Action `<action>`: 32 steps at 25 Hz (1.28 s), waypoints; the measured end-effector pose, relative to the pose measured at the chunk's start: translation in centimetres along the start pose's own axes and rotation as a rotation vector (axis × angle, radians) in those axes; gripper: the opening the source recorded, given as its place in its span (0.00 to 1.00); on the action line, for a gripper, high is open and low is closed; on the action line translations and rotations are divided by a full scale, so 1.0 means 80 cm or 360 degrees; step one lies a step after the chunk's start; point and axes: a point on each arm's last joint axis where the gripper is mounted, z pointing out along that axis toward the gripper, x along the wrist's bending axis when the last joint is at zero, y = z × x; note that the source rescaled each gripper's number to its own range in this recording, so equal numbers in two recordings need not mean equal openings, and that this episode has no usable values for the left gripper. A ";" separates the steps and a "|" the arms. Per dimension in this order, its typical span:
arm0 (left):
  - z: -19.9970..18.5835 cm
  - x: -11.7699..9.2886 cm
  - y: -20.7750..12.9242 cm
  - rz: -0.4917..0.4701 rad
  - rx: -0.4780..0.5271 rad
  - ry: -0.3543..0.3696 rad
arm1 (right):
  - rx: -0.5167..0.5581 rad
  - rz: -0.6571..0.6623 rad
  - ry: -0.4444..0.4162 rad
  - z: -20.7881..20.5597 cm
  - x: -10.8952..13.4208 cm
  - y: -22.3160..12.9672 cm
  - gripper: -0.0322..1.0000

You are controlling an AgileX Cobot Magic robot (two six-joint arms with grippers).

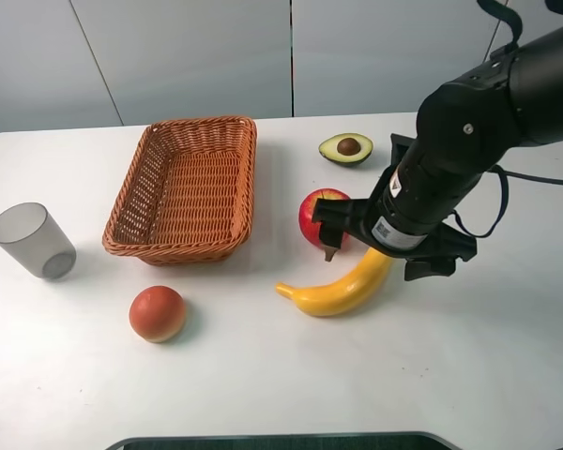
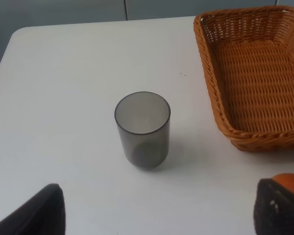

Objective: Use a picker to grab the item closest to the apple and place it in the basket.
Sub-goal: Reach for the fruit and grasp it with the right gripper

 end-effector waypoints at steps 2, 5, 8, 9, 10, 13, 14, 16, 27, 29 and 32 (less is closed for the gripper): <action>0.000 0.000 0.000 0.0000 0.0000 0.0000 | -0.0032 0.0061 0.0022 0.000 0.004 0.004 0.99; 0.000 0.000 0.000 0.0000 0.0000 0.0000 | -0.0041 0.0139 0.0011 0.003 0.004 0.006 1.00; 0.000 0.000 0.000 0.0000 0.0000 0.0000 | -0.0029 0.0159 -0.0034 0.015 0.003 0.006 1.00; 0.000 0.000 0.000 0.0000 0.0000 0.0000 | -0.0024 0.0170 -0.0040 0.019 0.003 0.006 1.00; 0.000 0.000 0.000 0.0000 0.0000 0.0000 | -0.0021 0.0178 -0.0043 0.024 0.004 0.006 1.00; 0.000 0.000 0.000 0.0000 0.0000 0.0000 | -0.0008 0.0192 -0.0059 0.038 0.004 0.006 1.00; 0.000 0.000 0.000 0.0000 0.0000 0.0000 | -0.0002 0.0192 -0.0068 0.041 0.003 0.005 1.00; 0.000 0.000 0.000 0.0000 0.0000 0.0000 | 0.0012 0.0192 -0.0092 0.049 0.002 0.005 1.00; 0.000 0.000 0.000 0.0000 0.0000 0.0000 | 0.0034 0.0151 -0.0137 0.071 0.000 0.003 1.00; 0.000 0.000 0.000 0.0000 0.0000 0.0000 | 0.0034 0.0151 -0.0137 0.071 0.000 0.003 1.00; 0.000 0.000 0.000 0.0000 0.0000 0.0000 | 0.0041 0.0146 -0.0148 0.072 -0.001 0.003 0.64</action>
